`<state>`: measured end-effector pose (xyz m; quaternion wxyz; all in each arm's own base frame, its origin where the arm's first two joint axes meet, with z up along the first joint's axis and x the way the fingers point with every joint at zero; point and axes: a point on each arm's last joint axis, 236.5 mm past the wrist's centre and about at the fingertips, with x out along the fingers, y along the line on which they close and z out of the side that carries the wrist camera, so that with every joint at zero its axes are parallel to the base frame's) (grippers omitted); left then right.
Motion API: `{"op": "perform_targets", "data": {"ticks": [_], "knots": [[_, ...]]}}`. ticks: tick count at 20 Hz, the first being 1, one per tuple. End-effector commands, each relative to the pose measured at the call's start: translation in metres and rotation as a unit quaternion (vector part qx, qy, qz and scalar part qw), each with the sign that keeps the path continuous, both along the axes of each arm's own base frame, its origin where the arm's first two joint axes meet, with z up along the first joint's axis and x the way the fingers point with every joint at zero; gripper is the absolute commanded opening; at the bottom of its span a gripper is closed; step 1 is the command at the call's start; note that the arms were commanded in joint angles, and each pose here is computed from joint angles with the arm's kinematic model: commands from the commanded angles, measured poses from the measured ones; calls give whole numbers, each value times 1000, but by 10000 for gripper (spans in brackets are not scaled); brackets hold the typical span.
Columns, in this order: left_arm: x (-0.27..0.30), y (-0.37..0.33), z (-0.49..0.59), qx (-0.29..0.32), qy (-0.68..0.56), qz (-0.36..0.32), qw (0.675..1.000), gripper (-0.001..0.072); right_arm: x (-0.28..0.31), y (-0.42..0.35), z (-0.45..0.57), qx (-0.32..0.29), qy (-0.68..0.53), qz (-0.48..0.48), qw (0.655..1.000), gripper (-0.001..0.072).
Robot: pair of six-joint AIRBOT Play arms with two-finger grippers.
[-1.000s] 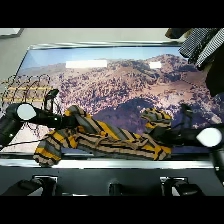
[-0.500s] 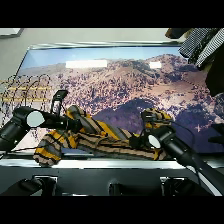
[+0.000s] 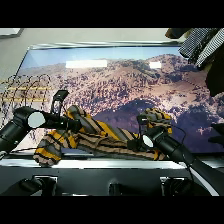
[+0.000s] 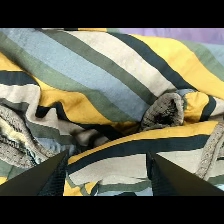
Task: Fold the clothes and pants, and hang the long-sleeved shirts on hangers.
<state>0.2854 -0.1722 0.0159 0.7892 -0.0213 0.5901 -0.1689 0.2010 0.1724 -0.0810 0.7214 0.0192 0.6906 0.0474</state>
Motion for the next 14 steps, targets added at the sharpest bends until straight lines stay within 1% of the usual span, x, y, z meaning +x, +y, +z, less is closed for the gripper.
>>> {"op": "perform_targets", "data": {"ticks": [1,2,4,5,9,10,12,14], "knots": [[0,1,0,3,-1,0,1000,557,6,-1,0,-4,-13,-4,1000,245],[0,1,0,3,-1,0,1000,557,9,-2,0,-5,-18,-6,1000,224],[0,1,0,3,-1,0,1000,557,10,-4,0,-8,-20,-15,1000,36],[0,1,0,3,-1,0,1000,557,11,-3,0,-7,-21,-16,1000,24],[-8,-4,1,3,8,-8,1000,557,18,4,19,5,-29,-31,999,24],[-16,-11,0,4,17,-17,1000,557,22,7,26,8,-31,-37,999,24],[-34,-32,-2,10,19,-59,998,557,25,11,35,14,-33,-46,998,24],[-45,-48,-4,25,10,-75,997,557,25,12,37,15,-31,-55,998,24]]}}
